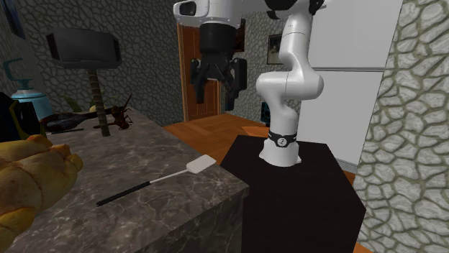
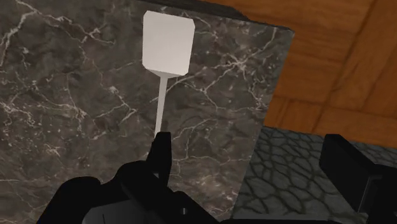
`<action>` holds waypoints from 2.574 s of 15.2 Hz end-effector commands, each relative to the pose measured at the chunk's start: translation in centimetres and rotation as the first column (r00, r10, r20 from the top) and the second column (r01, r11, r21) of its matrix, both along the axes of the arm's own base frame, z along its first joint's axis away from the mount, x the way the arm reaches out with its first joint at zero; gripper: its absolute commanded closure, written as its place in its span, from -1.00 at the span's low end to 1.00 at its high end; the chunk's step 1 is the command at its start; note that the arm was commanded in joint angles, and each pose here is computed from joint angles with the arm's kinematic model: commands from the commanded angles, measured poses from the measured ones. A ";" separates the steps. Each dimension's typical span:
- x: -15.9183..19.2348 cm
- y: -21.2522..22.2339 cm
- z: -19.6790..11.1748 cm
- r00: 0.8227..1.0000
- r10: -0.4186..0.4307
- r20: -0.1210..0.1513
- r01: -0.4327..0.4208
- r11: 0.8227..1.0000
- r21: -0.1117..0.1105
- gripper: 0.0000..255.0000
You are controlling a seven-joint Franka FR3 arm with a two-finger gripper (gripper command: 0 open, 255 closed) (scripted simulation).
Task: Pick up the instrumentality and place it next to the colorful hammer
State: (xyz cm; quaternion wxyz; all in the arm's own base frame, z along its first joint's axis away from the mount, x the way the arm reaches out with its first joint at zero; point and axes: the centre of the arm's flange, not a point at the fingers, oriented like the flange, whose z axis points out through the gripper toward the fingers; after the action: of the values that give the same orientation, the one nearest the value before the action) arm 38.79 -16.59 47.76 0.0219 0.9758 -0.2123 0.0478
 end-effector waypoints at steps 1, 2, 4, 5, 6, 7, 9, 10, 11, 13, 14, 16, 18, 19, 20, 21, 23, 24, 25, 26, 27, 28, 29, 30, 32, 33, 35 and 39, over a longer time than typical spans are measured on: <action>1.1 -2.0 -2.0 1.000 -0.027 -0.002 0.027 1.000 0.005 -1.00; 1.5 -2.8 -2.9 0.999 -0.040 -0.004 0.040 0.999 0.007 -1.00; 2.2 -4.6 -4.8 0.998 -0.066 -0.007 0.066 0.998 0.013 -1.00; 2.5 -5.5 -5.8 0.997 -0.079 -0.009 0.079 0.997 0.016 -1.00; 2.8 -6.4 -6.7 0.996 -0.092 -0.011 0.092 0.996 0.018 -1.00; 3.1 -7.3 -7.7 0.994 -0.105 -0.012 0.105 0.994 0.021 -1.00; 3.7 -9.1 -9.6 0.991 -0.131 -0.016 0.131 0.991 0.026 -1.00; 4.0 -10.0 -10.6 0.989 -0.144 -0.018 0.144 0.989 0.029 -1.00; 4.2 -10.9 -11.6 0.987 -0.157 -0.020 0.157 0.987 0.031 -1.00; 4.6 -12.5 -13.3 0.983 -0.180 -0.024 0.181 0.983 0.036 -1.00; 4.6 -12.5 -13.9 0.983 -0.180 -0.024 0.181 0.983 0.036 -1.00; 4.7 -12.6 -14.9 0.983 -0.180 -0.024 0.181 0.983 0.036 -1.00; 4.8 -12.6 -16.0 0.983 -0.180 -0.024 0.181 0.983 0.036 -1.00; 4.8 -12.6 -16.5 0.983 -0.180 -0.024 0.181 0.983 0.036 -1.00; 4.8 -12.6 -17.0 0.983 -0.180 -0.024 0.181 0.983 0.036 -1.00; 4.8 -12.6 -17.3 0.983 -0.180 -0.024 0.181 0.983 0.036 -1.00; 4.8 -12.6 -17.3 0.983 -0.180 -0.024 0.181 0.983 0.036 -1.00; 4.8 -12.6 -17.3 0.983 -0.180 -0.024 0.181 0.983 0.036 -1.00; 4.8 -12.6 -17.3 0.983 -0.180 -0.024 0.181 0.983 0.036 -1.00; 4.8 -12.6 -17.3 0.983 -0.180 -0.024 0.181 0.983 0.036 -1.00; 4.8 -12.6 -17.3 0.983 -0.180 -0.024 0.181 0.983 0.036 -1.00; 4.8 -12.7 -17.3 0.983 -0.180 -0.024 0.181 0.983 0.036 -1.00; 4.8 -12.7 -17.3 0.983 -0.180 -0.024 0.181 0.983 0.036 1.00; 4.8 -12.7 -17.3 0.983 -0.180 -0.024 0.181 0.983 0.036 1.00; 4.8 -12.7 -17.3 0.983 -0.180 -0.024 0.181 0.983 0.036 1.00; 4.8 -12.7 -17.3 0.983 -0.180 -0.024 0.181 0.983 0.036 1.00; 4.8 -12.6 -17.3 0.983 -0.180 -0.024 0.181 0.983 0.036 1.00; 4.8 -12.6 -16.8 0.983 -0.180 -0.024 0.181 0.983 0.036 1.00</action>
State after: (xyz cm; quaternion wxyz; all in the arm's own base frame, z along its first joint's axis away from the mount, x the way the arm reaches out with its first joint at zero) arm 43.60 -29.23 30.70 0.0098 0.9532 -0.3005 0.0318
